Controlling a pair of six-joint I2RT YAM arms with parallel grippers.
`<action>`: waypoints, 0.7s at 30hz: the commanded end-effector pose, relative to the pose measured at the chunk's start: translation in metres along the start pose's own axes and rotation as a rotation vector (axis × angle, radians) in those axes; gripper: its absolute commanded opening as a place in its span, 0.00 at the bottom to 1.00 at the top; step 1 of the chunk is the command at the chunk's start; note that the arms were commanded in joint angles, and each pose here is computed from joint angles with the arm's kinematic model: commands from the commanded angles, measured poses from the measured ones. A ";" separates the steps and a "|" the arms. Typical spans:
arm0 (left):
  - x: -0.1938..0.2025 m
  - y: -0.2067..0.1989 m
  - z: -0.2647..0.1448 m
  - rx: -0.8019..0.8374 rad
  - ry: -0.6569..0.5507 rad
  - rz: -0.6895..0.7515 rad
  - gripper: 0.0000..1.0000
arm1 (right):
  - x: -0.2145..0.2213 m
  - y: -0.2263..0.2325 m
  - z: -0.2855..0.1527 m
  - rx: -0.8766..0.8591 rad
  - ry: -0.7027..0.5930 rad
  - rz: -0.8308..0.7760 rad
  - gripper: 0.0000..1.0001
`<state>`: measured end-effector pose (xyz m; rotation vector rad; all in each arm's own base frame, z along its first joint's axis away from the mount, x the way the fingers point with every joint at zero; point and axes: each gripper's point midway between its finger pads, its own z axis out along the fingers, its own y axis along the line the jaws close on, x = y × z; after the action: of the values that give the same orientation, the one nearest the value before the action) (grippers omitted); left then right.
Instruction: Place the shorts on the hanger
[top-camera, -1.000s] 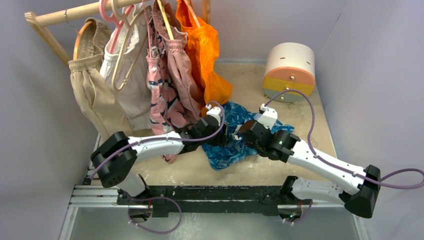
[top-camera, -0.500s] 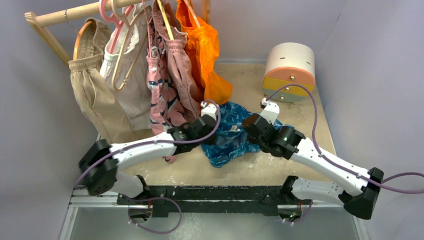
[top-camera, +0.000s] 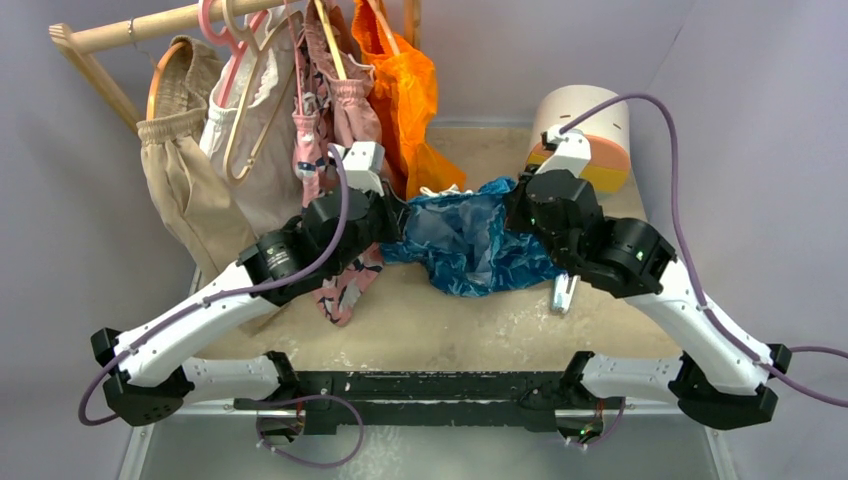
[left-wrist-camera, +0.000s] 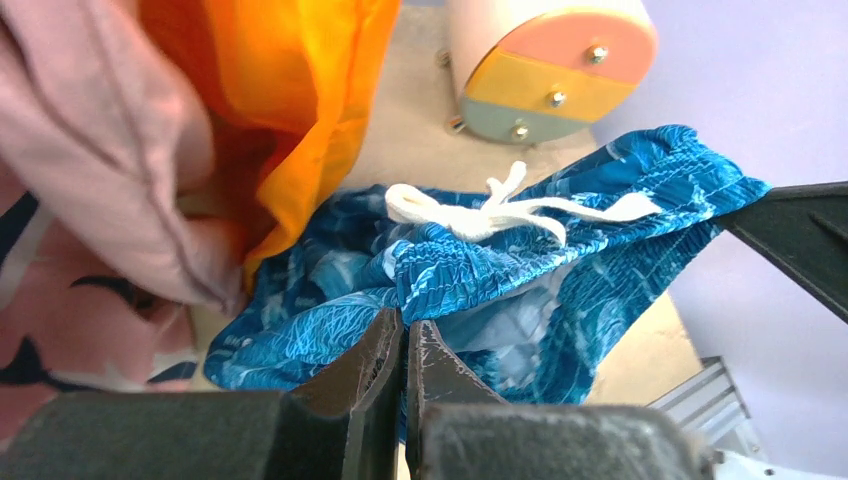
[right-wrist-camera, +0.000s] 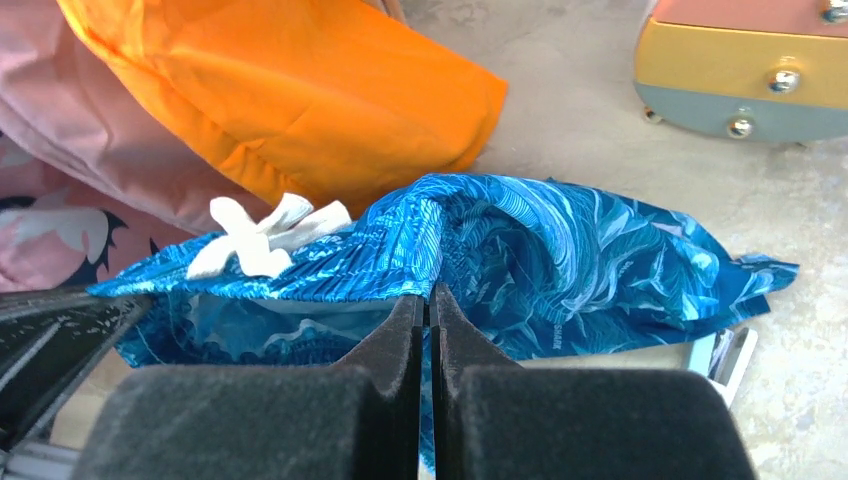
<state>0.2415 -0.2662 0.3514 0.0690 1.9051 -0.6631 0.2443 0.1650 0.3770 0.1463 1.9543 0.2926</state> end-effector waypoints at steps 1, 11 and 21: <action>0.009 0.038 -0.016 -0.137 0.026 0.060 0.00 | 0.030 0.002 0.014 -0.034 0.060 -0.125 0.00; 0.075 0.071 -0.001 -0.222 0.138 0.082 0.00 | 0.107 0.016 0.093 -0.222 0.184 -0.245 0.02; 0.094 0.103 0.035 -0.269 0.229 0.010 0.00 | 0.157 -0.008 0.116 -0.173 0.315 -0.163 0.38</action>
<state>0.2529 -0.2199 0.2127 0.0510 2.2120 -0.3048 0.3027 0.2064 0.1930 -0.2234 2.2421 0.3026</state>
